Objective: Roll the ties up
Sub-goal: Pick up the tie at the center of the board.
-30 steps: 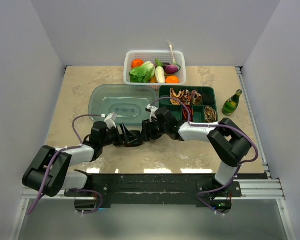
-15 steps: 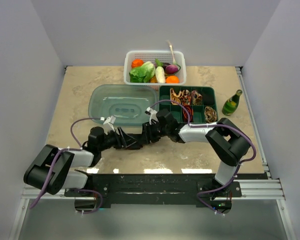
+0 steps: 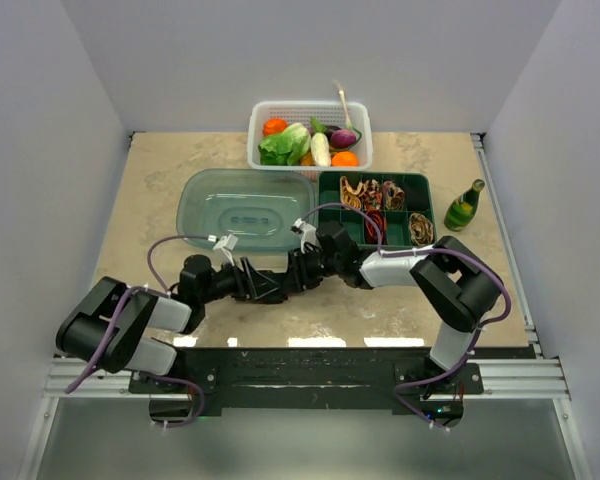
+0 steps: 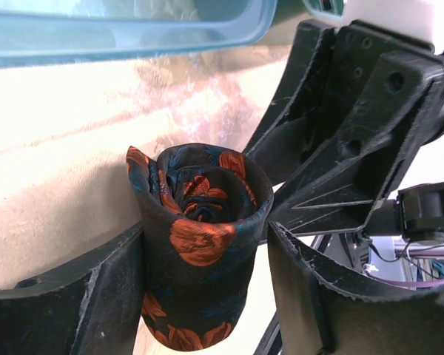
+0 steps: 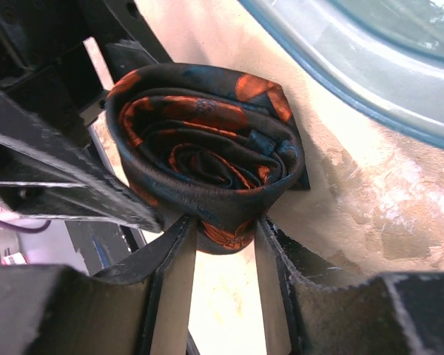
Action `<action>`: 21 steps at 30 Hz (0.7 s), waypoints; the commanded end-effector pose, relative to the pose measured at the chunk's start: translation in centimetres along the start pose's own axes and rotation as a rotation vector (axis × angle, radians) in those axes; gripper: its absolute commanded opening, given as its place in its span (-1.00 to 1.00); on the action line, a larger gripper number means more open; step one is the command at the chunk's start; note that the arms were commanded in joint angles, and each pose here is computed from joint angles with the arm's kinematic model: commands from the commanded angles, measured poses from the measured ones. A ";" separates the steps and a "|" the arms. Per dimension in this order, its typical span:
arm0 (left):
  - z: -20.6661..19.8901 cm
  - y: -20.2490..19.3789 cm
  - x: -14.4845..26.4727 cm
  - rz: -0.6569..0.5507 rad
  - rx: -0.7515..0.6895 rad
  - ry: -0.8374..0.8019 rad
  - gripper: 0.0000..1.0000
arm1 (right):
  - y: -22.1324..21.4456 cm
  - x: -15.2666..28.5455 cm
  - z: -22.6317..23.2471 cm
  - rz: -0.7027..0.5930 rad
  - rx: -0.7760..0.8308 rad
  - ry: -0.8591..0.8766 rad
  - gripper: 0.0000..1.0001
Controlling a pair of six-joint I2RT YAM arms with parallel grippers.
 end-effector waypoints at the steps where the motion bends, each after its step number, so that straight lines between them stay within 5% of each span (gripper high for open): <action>1: -2.3 -0.9 -0.6 0.046 -0.065 -0.135 0.28 | 2.3 0.3 1.8 -0.091 0.114 0.076 -0.25; 6: -2.6 -1.1 -0.6 0.030 -0.044 -0.156 -0.09 | 2.4 0.7 2.1 -0.088 0.151 0.086 -0.25; 17: -4.8 1.0 0.3 -0.064 -0.112 -0.208 -0.24 | 6.8 6.6 3.0 -0.238 0.204 -0.014 -0.04; 21: -6.3 2.0 0.8 -0.102 -0.138 -0.249 -0.24 | 8.5 9.3 4.0 -0.318 0.215 -0.012 0.35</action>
Point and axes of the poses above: each gripper's point midway between its finger pads, its own x axis back along the fingers, its own z axis along the line the jaws close on, y = z × x, the point moved 3 cm from there along x, back along the fingers, and after that the axes turned 2 degrees about -x, right-handed, at the moved point
